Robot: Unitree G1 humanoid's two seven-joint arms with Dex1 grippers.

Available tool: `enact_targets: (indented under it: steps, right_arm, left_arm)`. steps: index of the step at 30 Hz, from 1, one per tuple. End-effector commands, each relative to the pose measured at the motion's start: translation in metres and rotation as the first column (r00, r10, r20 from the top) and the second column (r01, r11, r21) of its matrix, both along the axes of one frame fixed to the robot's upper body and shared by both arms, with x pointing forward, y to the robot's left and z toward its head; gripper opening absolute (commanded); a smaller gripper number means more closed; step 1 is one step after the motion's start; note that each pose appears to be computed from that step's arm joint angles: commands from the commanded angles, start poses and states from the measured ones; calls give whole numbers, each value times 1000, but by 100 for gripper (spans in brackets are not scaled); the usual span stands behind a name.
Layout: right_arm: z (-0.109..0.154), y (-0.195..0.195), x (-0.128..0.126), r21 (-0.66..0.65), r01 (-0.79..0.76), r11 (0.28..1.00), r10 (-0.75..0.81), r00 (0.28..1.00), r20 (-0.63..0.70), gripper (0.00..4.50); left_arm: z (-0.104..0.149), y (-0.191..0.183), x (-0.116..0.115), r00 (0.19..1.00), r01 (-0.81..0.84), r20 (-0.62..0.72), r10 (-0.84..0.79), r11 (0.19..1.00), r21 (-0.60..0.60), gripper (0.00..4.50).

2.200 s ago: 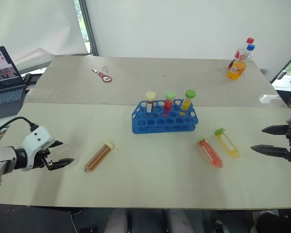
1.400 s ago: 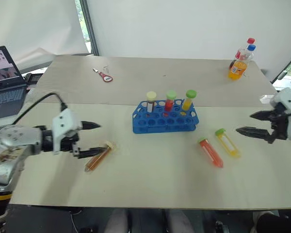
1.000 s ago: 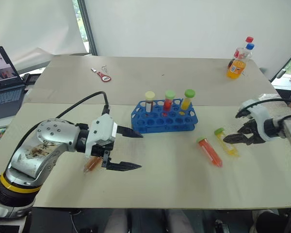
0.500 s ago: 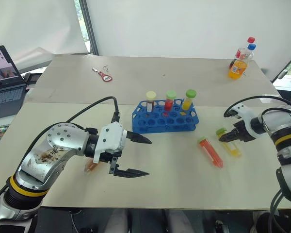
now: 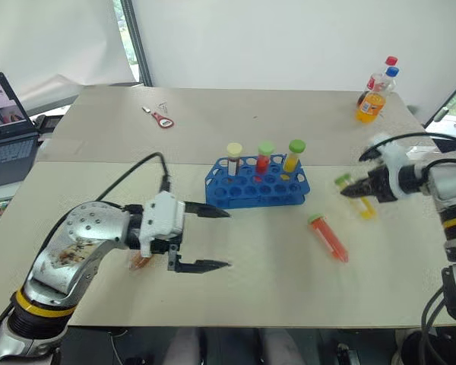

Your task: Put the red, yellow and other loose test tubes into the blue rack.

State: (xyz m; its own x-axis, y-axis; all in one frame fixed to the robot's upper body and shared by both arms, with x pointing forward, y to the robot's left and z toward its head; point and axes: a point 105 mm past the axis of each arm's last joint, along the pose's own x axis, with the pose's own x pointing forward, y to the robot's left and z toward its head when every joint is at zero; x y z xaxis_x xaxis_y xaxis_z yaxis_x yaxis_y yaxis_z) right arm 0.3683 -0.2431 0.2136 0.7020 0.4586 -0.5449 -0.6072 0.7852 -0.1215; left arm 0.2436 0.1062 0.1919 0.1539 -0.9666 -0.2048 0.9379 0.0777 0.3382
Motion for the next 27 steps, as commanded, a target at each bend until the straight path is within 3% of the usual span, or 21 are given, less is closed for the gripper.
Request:
enact_targets:
  steps: [1, 5, 10, 17, 27]
  right_arm:
    - [40, 28, -8, 114, -42, 993, 11, 964, 264, 99]
    - [43, 54, -14, 213, -107, 971, -3, 888, 460, 99]
    - [22, 76, -12, 208, -100, 973, -48, 793, 607, 99]
    - [9, 79, 5, 234, -51, 971, -120, 743, 659, 99]
    - [-8, 97, 10, 254, -55, 966, -127, 755, 643, 99]
  left_arm:
    - [15, 10, 6, 1000, -20, 23, 22, 998, -56, 450]
    - [17, 11, 11, 1000, -22, 21, 23, 998, -63, 450]
    - [23, 7, 8, 1000, 19, -19, -21, 996, -82, 450]
    - [24, 6, 8, 1000, 25, -17, -27, 997, -76, 450]
    - [25, 3, 6, 1000, 18, -16, -19, 996, -83, 450]
